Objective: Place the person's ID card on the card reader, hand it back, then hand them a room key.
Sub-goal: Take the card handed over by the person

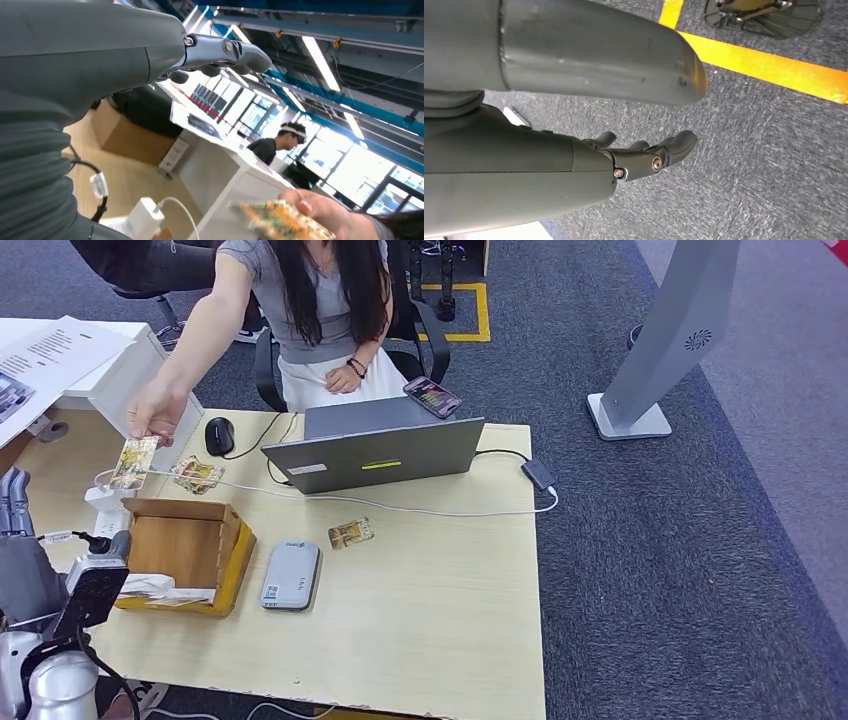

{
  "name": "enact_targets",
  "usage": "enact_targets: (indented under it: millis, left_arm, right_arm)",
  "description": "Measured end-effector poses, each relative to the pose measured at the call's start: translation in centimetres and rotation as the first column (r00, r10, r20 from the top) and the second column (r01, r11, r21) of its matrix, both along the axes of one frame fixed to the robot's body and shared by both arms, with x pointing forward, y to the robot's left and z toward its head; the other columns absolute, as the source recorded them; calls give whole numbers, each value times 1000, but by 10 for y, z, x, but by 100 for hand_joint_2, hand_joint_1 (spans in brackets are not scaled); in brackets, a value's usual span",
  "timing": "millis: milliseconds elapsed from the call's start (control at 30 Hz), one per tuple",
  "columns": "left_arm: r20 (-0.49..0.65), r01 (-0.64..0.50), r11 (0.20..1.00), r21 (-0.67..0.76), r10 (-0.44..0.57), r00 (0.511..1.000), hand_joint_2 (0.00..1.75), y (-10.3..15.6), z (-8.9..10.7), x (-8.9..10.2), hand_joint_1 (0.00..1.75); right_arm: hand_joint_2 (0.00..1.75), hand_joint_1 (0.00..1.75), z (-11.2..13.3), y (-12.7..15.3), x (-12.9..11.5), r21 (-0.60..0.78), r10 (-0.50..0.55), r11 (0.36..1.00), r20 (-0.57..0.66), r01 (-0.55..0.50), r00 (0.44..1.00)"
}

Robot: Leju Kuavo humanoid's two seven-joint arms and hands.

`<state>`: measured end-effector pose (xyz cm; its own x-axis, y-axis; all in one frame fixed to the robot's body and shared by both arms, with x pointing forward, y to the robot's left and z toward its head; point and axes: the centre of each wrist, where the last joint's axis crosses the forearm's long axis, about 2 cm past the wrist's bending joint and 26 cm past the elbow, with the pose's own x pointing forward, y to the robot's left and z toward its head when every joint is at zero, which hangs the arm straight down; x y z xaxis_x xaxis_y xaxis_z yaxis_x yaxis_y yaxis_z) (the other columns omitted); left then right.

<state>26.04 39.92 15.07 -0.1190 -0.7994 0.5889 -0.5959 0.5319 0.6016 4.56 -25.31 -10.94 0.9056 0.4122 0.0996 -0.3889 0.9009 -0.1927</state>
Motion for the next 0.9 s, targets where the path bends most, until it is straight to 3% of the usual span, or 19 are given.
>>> enact_targets:
  millis: [133,200,400,900]
  left_arm:
    - [58,-184,936,301,175,983,175,2,18,31,0]
    - [83,-198,907,370,180,980,175,1,21,39,0]
    - [64,-170,902,398,158,985,175,0,19,49,0]
    - [34,-148,900,410,146,989,175,2,13,51,0]
  right_arm:
    - [0,0,0,2,4,-5,113,994,-34,-113,993]
    - [0,0,1,3,4,-6,133,991,-40,-133,990]
    - [0,0,1,3,4,-10,153,988,-44,-154,987]
    - [0,0,1,4,3,-18,186,982,-46,-187,981]
